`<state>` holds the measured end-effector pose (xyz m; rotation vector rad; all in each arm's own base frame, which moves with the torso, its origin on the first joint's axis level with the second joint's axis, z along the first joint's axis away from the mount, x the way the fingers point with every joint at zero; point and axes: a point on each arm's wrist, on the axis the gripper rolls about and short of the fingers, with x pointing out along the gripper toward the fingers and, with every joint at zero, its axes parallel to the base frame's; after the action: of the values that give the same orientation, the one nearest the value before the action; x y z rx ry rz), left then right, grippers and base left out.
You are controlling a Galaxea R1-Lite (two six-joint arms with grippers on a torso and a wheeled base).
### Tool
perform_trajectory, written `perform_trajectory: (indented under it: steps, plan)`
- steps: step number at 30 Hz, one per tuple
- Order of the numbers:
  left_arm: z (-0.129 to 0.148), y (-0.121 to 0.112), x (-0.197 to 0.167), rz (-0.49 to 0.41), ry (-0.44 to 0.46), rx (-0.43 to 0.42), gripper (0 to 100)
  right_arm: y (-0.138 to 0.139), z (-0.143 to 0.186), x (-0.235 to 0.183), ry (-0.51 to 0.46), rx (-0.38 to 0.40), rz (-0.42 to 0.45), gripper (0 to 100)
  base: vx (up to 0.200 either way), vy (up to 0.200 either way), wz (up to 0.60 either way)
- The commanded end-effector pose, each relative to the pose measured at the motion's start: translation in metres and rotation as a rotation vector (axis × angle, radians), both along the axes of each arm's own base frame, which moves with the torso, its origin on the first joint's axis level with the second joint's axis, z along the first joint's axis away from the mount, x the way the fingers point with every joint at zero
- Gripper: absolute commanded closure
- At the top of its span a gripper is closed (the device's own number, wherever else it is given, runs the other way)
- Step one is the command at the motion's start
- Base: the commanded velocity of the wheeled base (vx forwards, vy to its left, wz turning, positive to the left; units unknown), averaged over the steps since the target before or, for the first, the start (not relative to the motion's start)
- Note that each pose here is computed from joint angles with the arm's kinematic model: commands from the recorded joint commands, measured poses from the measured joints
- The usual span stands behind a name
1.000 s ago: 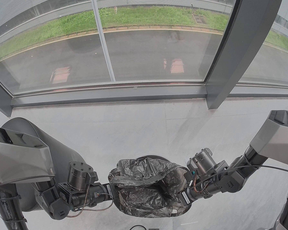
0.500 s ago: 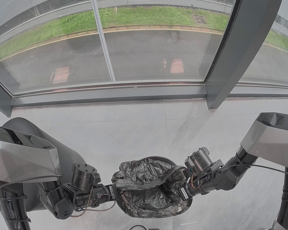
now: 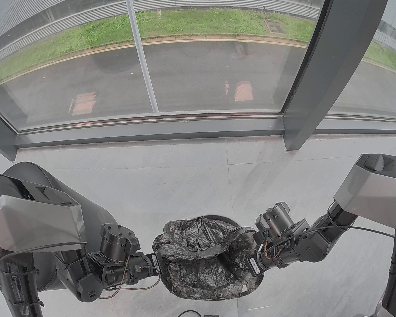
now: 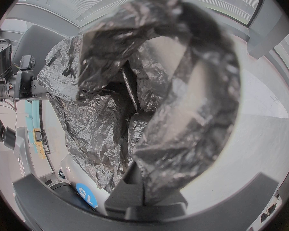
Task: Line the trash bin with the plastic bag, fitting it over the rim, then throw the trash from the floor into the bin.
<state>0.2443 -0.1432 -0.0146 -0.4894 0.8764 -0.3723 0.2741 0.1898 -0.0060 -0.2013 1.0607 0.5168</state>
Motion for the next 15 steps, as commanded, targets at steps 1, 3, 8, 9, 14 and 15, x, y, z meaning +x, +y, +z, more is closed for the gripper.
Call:
perform_trajectory:
  steps: [1, 3, 8, 9, 14, 15]
  plan:
    - [-0.0003, -0.0009, -0.0007, -0.004, 0.001, 0.000, 100, 0.0023, 0.0088, -0.0035, -0.021, 0.010, 0.008, 100, 0.000, 0.000, 0.00]
    - [-0.0008, -0.0013, -0.0010, -0.006, 0.003, -0.001, 100, 0.0024, 0.0115, -0.0051, -0.035, -0.002, 0.000, 100, 0.000, 0.000, 0.00]
    - [-0.0009, -0.0015, -0.0015, -0.007, 0.005, 0.000, 100, 0.0005, 0.0111, -0.0064, -0.048, -0.028, -0.020, 100, 0.000, 0.000, 0.00]
    - [-0.0008, -0.0023, -0.0019, -0.010, 0.003, -0.001, 100, -0.0026, 0.0099, -0.0084, -0.047, -0.046, -0.031, 100, 0.000, 0.000, 0.00]
    - [-0.0005, -0.0032, -0.0029, -0.015, 0.003, -0.001, 100, -0.0050, 0.0087, -0.0118, -0.036, -0.052, -0.031, 100, 0.000, 0.000, 0.00]
    - [-0.0005, -0.0036, -0.0031, -0.015, 0.004, -0.002, 100, -0.0054, 0.0073, -0.0124, -0.032, -0.056, -0.030, 100, 0.000, 0.000, 0.00]
